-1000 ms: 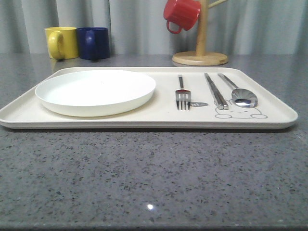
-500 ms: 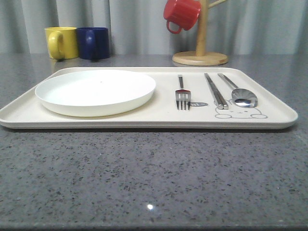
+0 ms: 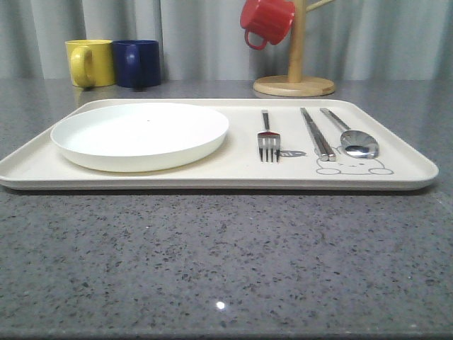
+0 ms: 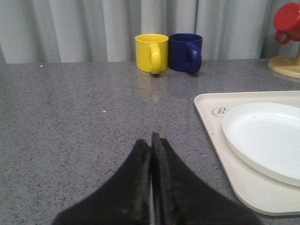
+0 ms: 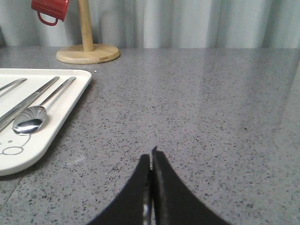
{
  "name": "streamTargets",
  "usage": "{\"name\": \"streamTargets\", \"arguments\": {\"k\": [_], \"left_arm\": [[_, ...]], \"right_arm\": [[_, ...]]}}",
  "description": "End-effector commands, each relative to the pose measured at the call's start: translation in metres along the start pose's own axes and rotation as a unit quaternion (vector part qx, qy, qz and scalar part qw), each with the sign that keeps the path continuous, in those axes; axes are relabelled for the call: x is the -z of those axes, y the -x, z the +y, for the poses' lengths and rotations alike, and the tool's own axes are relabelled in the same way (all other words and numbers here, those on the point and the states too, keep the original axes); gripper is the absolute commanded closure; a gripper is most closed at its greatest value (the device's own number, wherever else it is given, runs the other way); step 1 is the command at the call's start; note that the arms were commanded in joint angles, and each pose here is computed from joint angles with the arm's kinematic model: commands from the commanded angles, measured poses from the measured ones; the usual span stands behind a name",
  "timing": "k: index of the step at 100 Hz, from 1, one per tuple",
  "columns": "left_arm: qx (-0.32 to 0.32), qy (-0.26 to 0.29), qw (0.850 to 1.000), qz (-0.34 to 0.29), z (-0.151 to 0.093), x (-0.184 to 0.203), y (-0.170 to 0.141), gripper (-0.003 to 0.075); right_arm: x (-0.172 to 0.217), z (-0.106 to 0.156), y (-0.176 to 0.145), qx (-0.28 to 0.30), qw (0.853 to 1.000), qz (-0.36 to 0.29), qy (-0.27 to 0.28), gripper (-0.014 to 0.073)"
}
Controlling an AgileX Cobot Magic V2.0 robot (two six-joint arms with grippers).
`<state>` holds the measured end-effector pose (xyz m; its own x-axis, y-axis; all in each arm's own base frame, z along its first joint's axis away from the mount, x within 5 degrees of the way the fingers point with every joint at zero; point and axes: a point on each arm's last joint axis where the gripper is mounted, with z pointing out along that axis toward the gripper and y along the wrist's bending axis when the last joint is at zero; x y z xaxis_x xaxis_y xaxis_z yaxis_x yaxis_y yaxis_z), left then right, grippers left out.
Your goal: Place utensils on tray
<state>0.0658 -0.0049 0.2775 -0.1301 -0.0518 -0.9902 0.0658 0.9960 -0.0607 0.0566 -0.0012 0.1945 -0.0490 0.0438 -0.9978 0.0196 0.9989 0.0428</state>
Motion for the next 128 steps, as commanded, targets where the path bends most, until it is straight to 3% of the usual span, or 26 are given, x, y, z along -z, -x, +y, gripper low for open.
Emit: {"name": "streamTargets", "arguments": {"k": [1, 39, 128], "left_arm": [[0.006, 0.008, 0.998, -0.066, 0.002, 0.002, 0.0, 0.0739], [0.005, 0.02, 0.995, -0.102, 0.008, 0.002, -0.076, 0.0739], [0.005, 0.019, 0.995, -0.097, 0.007, 0.002, -0.076, 0.0739]], "right_arm": [[0.002, 0.0, 0.007, 0.005, 0.999, -0.046, 0.002, 0.0662], [0.002, 0.0, 0.007, 0.005, 0.999, -0.046, 0.002, 0.0662], [0.002, 0.0, 0.007, 0.005, 0.999, -0.046, 0.002, 0.0662]]}}
